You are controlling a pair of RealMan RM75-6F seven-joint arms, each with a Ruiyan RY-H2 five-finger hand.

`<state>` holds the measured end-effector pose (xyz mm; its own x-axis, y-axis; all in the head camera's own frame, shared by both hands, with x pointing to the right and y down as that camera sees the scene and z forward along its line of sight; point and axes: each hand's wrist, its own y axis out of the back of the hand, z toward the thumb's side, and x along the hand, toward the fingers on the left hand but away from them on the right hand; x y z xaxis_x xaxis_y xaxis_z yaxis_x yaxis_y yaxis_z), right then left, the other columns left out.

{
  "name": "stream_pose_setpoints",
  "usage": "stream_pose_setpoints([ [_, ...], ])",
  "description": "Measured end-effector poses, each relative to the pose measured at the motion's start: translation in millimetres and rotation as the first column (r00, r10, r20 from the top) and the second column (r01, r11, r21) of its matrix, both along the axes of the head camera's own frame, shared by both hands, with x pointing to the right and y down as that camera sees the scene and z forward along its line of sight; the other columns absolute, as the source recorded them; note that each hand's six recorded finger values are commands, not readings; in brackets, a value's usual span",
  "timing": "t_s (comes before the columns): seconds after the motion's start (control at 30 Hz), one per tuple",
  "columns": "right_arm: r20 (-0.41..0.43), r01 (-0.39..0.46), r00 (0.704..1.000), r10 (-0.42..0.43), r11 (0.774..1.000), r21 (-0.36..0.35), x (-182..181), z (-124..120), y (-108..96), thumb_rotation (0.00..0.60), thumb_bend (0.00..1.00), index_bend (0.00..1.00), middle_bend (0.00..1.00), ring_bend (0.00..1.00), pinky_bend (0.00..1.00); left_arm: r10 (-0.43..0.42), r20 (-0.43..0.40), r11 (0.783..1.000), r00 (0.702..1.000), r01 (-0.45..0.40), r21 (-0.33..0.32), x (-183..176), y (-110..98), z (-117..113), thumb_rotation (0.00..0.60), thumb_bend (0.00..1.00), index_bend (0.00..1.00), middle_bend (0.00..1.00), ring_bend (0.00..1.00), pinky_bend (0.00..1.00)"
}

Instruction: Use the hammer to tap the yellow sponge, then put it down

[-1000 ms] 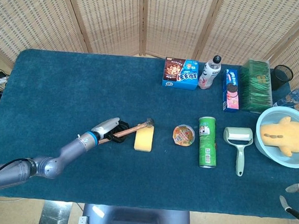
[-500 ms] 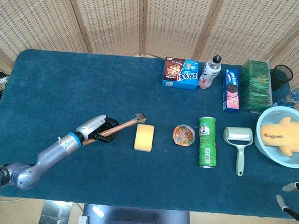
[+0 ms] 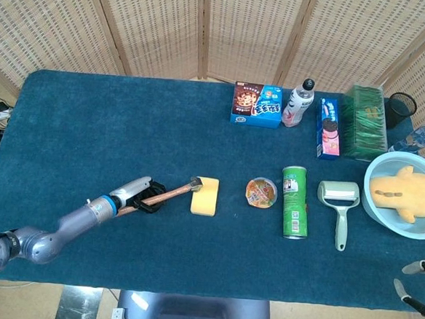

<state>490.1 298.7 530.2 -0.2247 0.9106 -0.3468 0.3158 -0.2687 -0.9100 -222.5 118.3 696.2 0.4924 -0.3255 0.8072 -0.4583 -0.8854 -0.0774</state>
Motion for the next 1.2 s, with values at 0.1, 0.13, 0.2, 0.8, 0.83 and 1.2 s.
stream_pose_setpoints([
  [0.1, -0.002, -0.009, 1.0, 0.009, 1.0, 0.0, 2.4, -1.0, 1.6, 0.6, 0.29, 0.53, 0.53, 0.44, 0.38, 0.02, 0.017, 0.999, 1.0, -0.019, -0.05, 3.6, 2.5, 8.0, 0.6, 0.56, 0.59, 0.75, 0.74, 0.84],
  [0.13, -0.002, -0.01, 1.0, 0.01, 1.0, 0.002, 3.0, -1.6, 2.1, 0.6, 0.29, 0.53, 0.53, 0.44, 0.38, 0.017, 0.02, 0.998, 1.0, -0.016, -0.056, 3.8, 0.4, 9.2, 0.6, 0.56, 0.59, 0.75, 0.74, 0.84],
  [0.2, -0.002, -0.011, 1.0, 0.011, 1.0, 0.003, 3.3, -2.0, 2.2, 0.6, 0.29, 0.53, 0.53, 0.44, 0.38, 0.001, 0.016, 0.998, 1.0, 0.0, -0.058, 4.8, -3.3, 8.1, 0.6, 0.56, 0.59, 0.75, 0.74, 0.85],
  [0.8, 0.008, 0.008, 1.0, -0.008, 1.0, 0.008, -3.3, -0.6, -0.1, 0.6, 0.29, 0.53, 0.53, 0.44, 0.38, -0.11, -0.083, 0.992, 0.99, 0.115, 0.052, -25.1, -13.8, -48.1, 0.6, 0.56, 0.59, 0.75, 0.74, 0.84],
  [0.83, 0.008, 0.009, 1.0, -0.009, 1.0, 0.007, -3.9, -0.3, -0.2, 0.6, 0.29, 0.53, 0.53, 0.44, 0.38, -0.112, -0.074, 0.992, 0.991, 0.116, 0.056, -28.9, -14.2, -46.4, 0.6, 0.56, 0.59, 0.75, 0.74, 0.84],
  [1.2, 0.012, 0.023, 1.0, -0.023, 1.0, -0.004, -10.4, 3.7, -2.7, 0.6, 0.29, 0.53, 0.53, 0.44, 0.38, -0.135, 0.112, 0.964, 0.985, 0.104, 0.243, -92.6, -23.6, -6.7, 0.6, 0.54, 0.59, 0.75, 0.74, 0.82],
])
